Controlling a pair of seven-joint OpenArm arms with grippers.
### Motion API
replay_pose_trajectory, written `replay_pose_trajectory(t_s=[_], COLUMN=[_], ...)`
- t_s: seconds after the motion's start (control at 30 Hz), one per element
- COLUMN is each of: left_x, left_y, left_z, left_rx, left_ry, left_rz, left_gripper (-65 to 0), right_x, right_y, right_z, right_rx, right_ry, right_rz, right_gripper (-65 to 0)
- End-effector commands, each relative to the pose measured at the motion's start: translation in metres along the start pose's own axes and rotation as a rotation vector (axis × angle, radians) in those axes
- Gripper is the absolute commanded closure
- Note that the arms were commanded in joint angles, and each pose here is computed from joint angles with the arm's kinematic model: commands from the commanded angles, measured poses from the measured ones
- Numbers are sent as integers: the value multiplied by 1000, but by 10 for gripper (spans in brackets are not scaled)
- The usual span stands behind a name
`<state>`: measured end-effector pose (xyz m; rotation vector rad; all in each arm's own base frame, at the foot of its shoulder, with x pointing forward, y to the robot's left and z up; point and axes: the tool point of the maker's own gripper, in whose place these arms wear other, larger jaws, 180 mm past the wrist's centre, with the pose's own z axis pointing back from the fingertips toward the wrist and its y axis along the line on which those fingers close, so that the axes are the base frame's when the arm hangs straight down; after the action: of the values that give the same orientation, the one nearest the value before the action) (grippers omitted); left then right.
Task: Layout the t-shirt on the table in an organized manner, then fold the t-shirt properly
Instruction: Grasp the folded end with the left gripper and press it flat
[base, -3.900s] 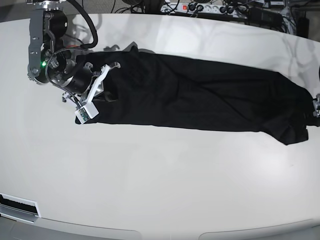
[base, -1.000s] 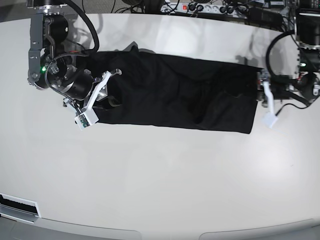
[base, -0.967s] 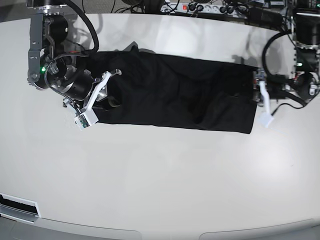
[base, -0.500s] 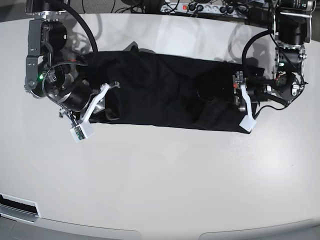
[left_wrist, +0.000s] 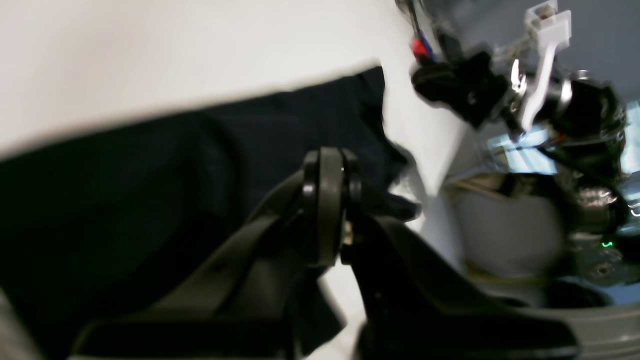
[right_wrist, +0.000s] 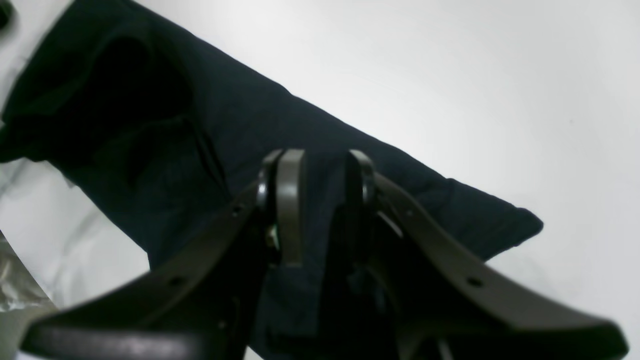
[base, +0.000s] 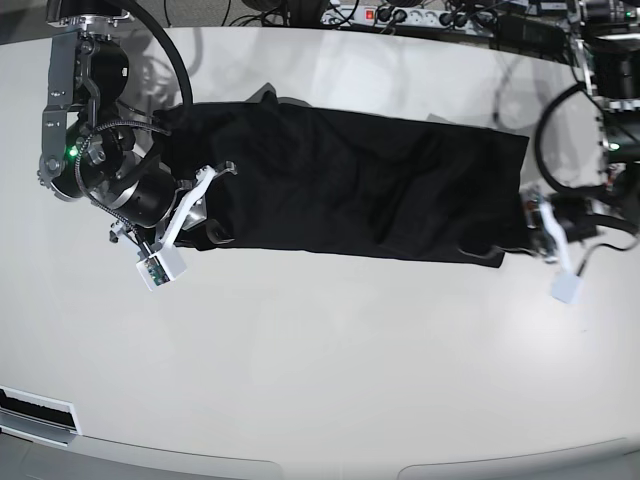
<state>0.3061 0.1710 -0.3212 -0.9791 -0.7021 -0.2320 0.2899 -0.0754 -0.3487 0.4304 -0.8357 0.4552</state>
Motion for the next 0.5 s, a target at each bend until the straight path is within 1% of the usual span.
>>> replay_pose_trajectory(t_s=[0.0,0.07,0.13,0.27,0.33,0.4,0.47], left_x=[20,20,12,-27,-46,-60,-72], left_y=[-6,-2,-1,12,20,21,15], left_z=[11,20,25,25,22,16,7], left_rx=[2,48,74,141,175,180,151], left_ry=[-32,3,52,204,262,288,296], left_rz=[-61,-101,-121,-125,-126,-124,-112], left_gripper=[0,0,0,0,0,0,0], right_x=[17,17,17,17,17,17,17], right_y=[-1,-1,-1,-1,-1,-1,-1], right_z=[3,3,3,3,3,3,3], right_rx=[1,1,1,1,2,1,2], right_ry=[-57,-57,-57,-57,-57,-57,-57], right_rz=[12,12,12,12,12,13,12], right_gripper=[-168,-168,-168,-168,-168,-168,-168])
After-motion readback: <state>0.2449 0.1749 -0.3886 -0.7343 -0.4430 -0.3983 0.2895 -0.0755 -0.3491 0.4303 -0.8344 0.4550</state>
